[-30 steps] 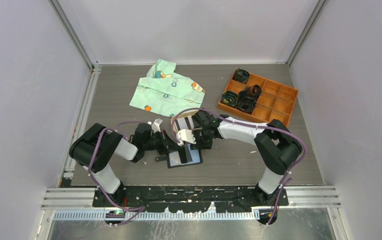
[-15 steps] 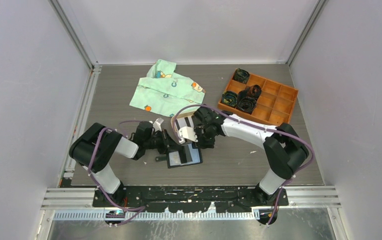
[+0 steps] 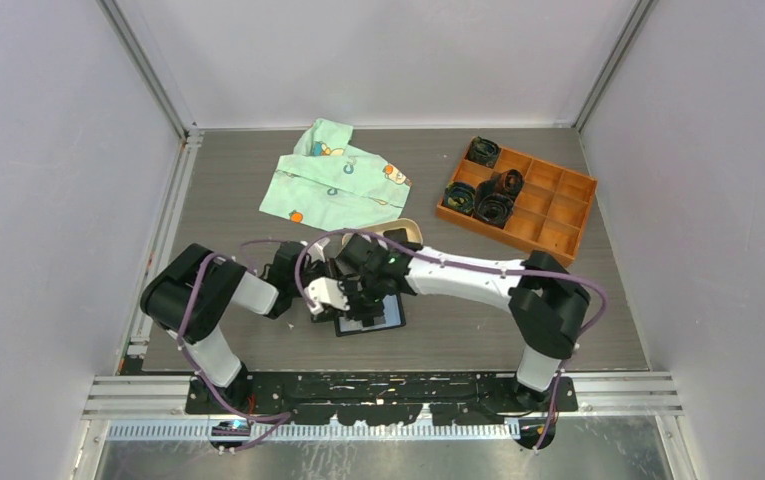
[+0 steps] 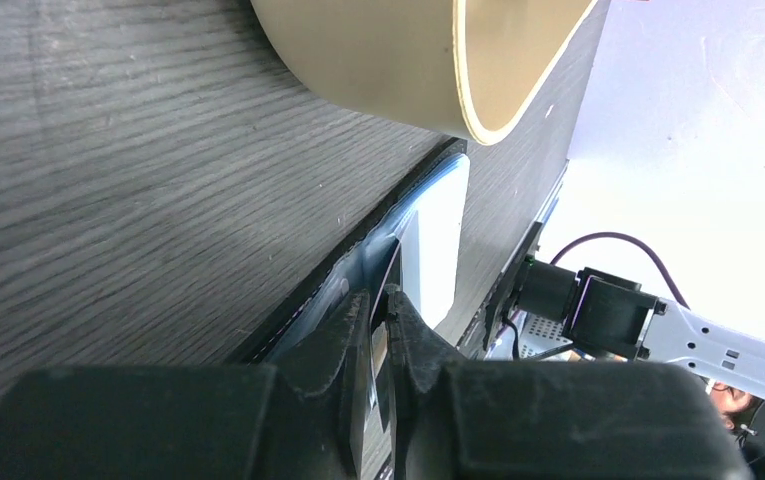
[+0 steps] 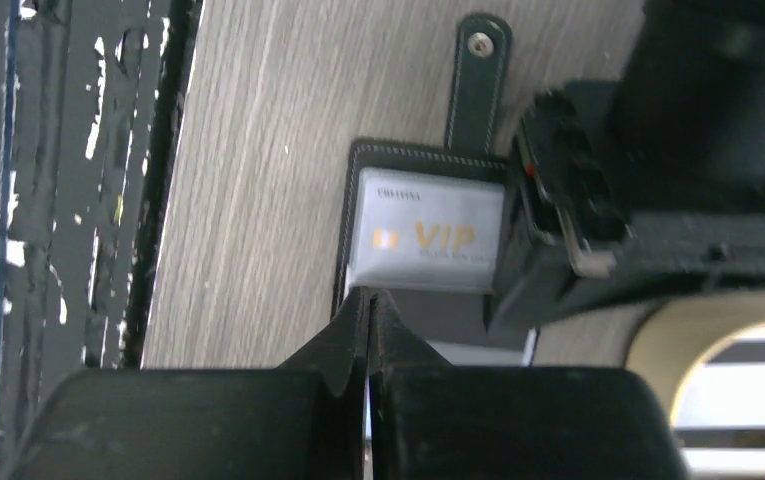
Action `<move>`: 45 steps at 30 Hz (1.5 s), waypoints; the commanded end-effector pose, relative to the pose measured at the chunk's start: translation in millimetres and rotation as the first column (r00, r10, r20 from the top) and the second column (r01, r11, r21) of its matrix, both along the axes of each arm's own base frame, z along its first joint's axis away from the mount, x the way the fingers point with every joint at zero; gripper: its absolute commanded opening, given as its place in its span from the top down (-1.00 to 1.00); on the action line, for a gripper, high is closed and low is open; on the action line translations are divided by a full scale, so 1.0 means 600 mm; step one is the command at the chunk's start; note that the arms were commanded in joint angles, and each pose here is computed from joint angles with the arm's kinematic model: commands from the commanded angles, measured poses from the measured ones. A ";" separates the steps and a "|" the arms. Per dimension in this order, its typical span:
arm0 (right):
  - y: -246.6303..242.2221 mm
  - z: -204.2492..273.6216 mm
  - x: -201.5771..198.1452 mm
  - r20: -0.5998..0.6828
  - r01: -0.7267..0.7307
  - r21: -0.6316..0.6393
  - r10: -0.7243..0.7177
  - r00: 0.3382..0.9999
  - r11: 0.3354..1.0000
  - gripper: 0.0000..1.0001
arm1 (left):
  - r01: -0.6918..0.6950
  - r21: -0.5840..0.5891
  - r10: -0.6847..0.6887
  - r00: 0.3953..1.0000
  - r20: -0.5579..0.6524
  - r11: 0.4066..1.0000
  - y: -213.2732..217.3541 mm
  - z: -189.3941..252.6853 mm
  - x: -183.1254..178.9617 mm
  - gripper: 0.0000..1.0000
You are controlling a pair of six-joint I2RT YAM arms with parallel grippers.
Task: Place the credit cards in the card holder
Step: Insert the credit card into the card holder.
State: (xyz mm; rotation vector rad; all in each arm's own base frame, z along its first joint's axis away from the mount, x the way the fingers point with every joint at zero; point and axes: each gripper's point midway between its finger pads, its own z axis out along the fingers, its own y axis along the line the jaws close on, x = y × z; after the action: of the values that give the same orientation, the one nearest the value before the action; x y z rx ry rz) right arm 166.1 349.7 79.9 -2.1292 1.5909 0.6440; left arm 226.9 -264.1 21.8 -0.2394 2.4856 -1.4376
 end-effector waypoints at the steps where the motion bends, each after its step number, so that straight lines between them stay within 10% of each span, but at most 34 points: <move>1: 0.048 -0.005 0.011 0.056 0.073 0.010 -0.074 0.996 0.997 0.98 | 0.014 0.036 -0.013 1.000 -0.009 0.999 0.006 -0.021 -0.003 0.73; 23: 0.019 -0.074 0.070 0.300 0.137 -0.140 -0.090 0.950 0.981 0.98 | 0.031 0.026 -0.030 0.999 -0.022 0.999 0.003 -0.026 -0.007 0.58; 45: -0.037 -0.053 0.066 0.211 0.123 -0.136 -0.092 0.973 0.983 0.94 | 0.023 0.035 -0.025 0.999 0.034 0.999 0.002 0.009 0.007 0.32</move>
State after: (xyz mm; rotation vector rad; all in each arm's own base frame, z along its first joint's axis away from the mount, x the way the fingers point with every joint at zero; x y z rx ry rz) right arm 212.9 332.0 26.5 -2.1162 1.6970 0.2033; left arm 228.9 -270.4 29.7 -0.1840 2.4757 -1.4829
